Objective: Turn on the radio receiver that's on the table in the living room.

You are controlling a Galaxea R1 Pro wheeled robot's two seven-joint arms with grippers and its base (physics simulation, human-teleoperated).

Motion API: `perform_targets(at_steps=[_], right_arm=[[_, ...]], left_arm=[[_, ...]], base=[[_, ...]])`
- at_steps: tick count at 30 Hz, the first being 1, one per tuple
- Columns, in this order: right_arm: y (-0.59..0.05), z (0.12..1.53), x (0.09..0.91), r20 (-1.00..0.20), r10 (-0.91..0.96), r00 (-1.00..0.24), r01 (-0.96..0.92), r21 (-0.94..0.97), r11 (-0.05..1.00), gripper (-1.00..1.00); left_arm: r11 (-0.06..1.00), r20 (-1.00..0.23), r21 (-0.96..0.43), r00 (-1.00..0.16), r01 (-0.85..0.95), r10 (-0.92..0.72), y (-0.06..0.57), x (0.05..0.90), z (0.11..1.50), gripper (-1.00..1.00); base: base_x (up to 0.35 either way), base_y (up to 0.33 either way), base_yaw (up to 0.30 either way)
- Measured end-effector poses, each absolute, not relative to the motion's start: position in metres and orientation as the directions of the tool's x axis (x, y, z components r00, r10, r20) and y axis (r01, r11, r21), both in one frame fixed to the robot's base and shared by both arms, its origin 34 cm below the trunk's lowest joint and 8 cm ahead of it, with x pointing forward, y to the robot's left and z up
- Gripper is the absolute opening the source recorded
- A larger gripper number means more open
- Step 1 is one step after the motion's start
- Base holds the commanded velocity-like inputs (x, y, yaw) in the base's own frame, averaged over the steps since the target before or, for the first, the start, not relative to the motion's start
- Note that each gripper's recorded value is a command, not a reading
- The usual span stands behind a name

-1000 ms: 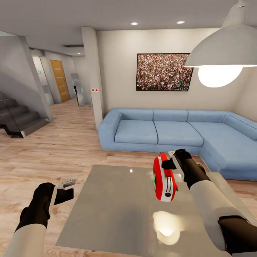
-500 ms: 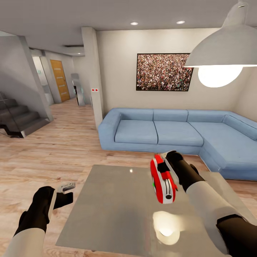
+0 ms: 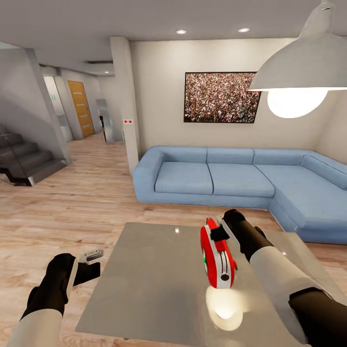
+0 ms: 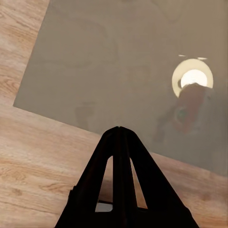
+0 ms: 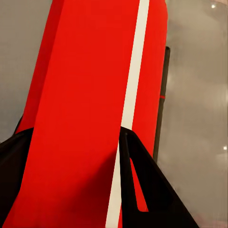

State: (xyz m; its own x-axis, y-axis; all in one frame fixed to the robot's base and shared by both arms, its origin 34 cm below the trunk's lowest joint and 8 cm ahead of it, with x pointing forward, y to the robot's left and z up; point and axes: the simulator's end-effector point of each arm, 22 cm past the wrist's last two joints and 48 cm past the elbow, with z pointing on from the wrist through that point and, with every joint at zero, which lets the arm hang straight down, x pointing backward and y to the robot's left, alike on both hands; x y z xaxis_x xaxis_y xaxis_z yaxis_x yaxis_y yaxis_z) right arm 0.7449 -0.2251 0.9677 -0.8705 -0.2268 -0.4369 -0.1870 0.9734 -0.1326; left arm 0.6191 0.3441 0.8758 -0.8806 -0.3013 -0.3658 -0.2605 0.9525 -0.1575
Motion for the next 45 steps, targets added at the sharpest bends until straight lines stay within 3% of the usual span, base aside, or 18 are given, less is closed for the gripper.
perform_targets(at_steps=[9, 45], right_arm=[[-0.204, 0.963, 0.739, -0.436, -0.166, -0.885, -0.177, -0.017, 0.984, -1.00], [-0.212, 0.941, 0.726, -0.381, -0.156, -0.911, -0.163, -0.016, 0.987, -1.00]], left_arm=[[0.952, -0.363, -0.156, -0.882, -0.262, -0.302, 0.345, 0.618, 0.875, -1.00], [0.952, -0.356, -0.158, -0.884, -0.261, -0.301, 0.343, 0.617, 0.873, -1.00]], base=[[0.000, 0.000, 0.000], [0.000, 0.000, 0.000]])
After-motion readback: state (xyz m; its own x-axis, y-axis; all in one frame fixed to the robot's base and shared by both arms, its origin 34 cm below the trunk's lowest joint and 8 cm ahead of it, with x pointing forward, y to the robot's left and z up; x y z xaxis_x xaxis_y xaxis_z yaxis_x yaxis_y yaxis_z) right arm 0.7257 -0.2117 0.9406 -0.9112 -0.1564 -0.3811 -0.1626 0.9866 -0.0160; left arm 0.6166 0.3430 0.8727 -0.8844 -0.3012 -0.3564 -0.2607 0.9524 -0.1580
